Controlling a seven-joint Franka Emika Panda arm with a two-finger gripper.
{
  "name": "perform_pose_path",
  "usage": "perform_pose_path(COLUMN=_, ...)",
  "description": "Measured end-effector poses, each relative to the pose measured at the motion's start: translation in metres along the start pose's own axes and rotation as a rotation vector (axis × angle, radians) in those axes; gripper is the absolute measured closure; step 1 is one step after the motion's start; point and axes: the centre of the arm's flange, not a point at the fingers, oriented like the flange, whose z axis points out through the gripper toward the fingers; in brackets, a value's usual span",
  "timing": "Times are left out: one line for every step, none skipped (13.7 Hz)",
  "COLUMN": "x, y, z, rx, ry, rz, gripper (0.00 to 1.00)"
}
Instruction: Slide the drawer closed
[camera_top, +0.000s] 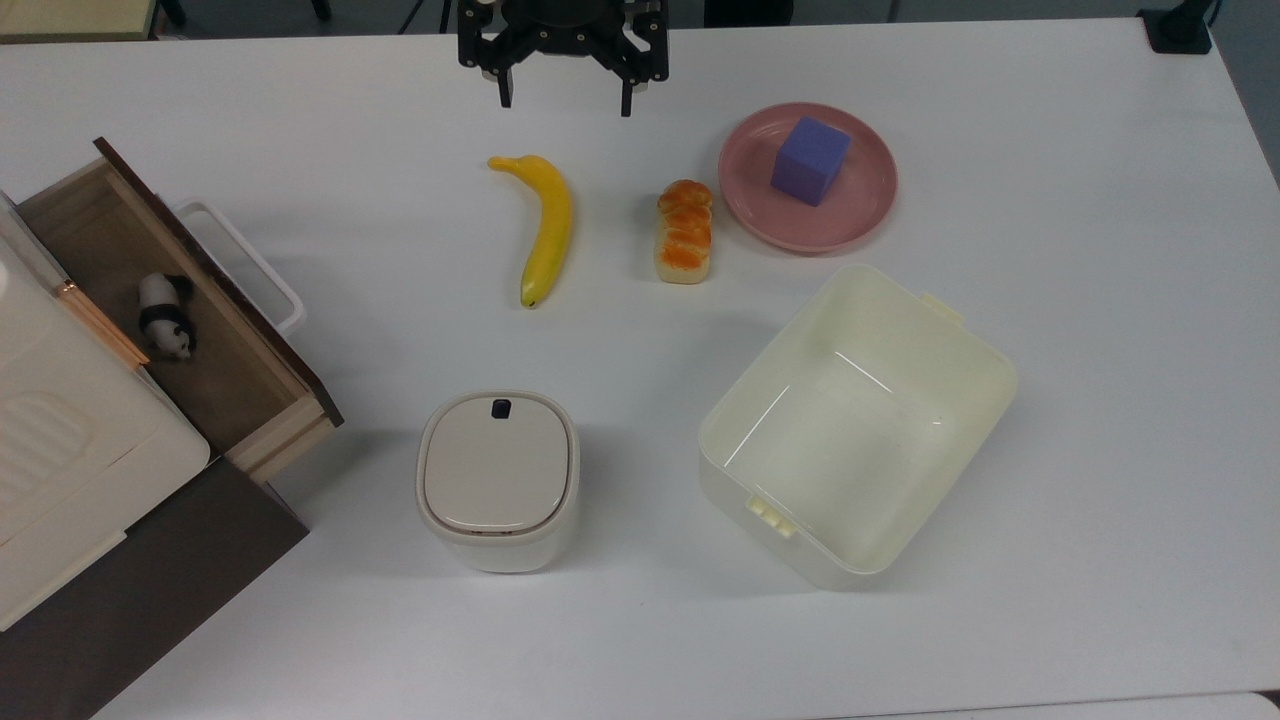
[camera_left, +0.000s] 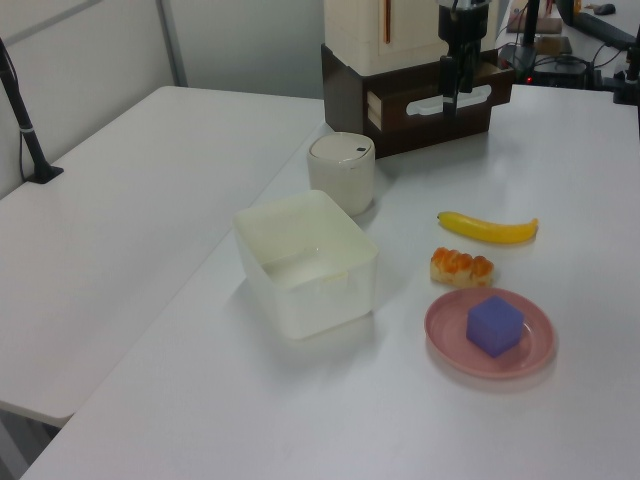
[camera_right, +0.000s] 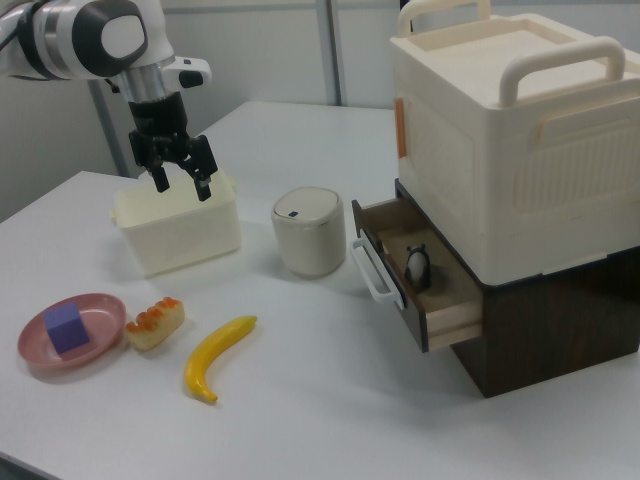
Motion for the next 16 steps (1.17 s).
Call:
perform_pose_path(x=0.0, y=0.0, z=0.0001, rx=0.0, ry=0.0, rz=0.0, gripper=0.0)
perform_pose_path(x=0.0001, y=0.0, z=0.0006, rx=0.0, ry=-0.001, rz=0.0, gripper=0.0)
perform_pose_path(x=0.0005, y=-0.0001, z=0.0017, rx=0.0, ry=-0.003, rz=0.0, gripper=0.0)
perform_pose_path(x=0.001, y=-0.0002, z=0.003, rx=-0.001, ry=-0.005, rz=0.0, gripper=0.0)
perform_pose_path(x=0.0014, y=-0.0003, z=0.004, rx=-0.001, ry=-0.007, rz=0.0, gripper=0.0)
perform_pose_path(x=0.0016, y=-0.0004, z=0.0047, rx=-0.001, ry=-0.008, rz=0.0, gripper=0.0)
perform_pose_path(x=0.0018, y=-0.0004, z=0.0051, rx=-0.001, ry=-0.009, rz=0.0, gripper=0.0)
perform_pose_path(x=0.0018, y=-0.0004, z=0.0052, rx=-0.001, ry=-0.009, rz=0.0, gripper=0.0)
perform_pose_path(x=0.0019, y=-0.0004, z=0.0052, rx=-0.001, ry=-0.008, rz=0.0, gripper=0.0)
perform_pose_path(x=0.002, y=-0.0004, z=0.0051, rx=-0.001, ry=-0.008, rz=0.0, gripper=0.0)
perform_pose_path(x=0.002, y=-0.0004, z=0.0051, rx=-0.001, ry=-0.008, rz=0.0, gripper=0.0)
perform_pose_path(x=0.002, y=-0.0004, z=0.0051, rx=-0.001, ry=-0.008, rz=0.0, gripper=0.0)
perform_pose_path(x=0.002, y=-0.0004, z=0.0051, rx=-0.001, ry=-0.008, rz=0.0, gripper=0.0)
perform_pose_path(x=0.002, y=-0.0004, z=0.0052, rx=-0.001, ry=-0.008, rz=0.0, gripper=0.0)
perform_pose_path(x=0.0022, y=-0.0005, z=0.0056, rx=-0.001, ry=-0.009, rz=-0.001, gripper=0.01)
perform_pose_path(x=0.0024, y=-0.0005, z=0.0062, rx=-0.001, ry=-0.01, rz=-0.004, gripper=0.02)
